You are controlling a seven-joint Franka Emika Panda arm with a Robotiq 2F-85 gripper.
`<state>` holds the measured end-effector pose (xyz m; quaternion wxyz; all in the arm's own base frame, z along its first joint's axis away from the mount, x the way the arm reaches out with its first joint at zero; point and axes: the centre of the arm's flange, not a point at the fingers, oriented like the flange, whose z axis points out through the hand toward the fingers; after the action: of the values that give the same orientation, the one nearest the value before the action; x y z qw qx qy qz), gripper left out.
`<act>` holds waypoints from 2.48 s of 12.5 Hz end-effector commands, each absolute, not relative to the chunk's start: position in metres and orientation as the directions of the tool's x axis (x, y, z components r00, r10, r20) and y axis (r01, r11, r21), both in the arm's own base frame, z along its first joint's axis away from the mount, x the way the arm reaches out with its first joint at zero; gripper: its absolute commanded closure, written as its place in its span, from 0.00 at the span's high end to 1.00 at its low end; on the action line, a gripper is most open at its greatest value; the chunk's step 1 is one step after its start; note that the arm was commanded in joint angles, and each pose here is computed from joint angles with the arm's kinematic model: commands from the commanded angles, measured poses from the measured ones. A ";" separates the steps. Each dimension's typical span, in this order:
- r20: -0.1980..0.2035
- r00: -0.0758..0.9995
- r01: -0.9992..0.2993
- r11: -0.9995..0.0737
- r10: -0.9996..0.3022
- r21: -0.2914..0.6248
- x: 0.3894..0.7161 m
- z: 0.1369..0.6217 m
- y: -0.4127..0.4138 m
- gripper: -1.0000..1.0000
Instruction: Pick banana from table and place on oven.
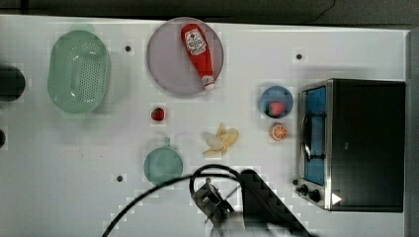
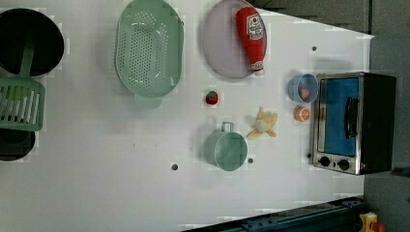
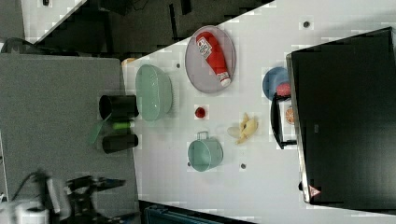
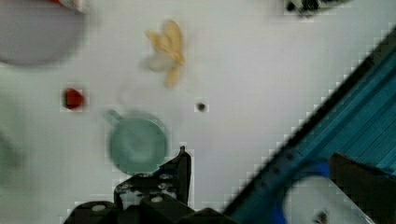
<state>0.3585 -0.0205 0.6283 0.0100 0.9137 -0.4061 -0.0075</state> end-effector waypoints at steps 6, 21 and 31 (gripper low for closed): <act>-0.024 0.624 -0.780 -0.625 -0.781 0.043 0.425 0.508 -0.024 1.00; -0.002 0.629 -0.777 -0.629 -0.777 0.034 0.480 0.188 -0.027 1.00; 0.018 0.639 -0.769 -0.639 -0.769 0.009 0.479 0.157 -0.022 0.26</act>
<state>0.4656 -0.0243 0.1397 0.0155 0.9076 -0.4195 -0.0087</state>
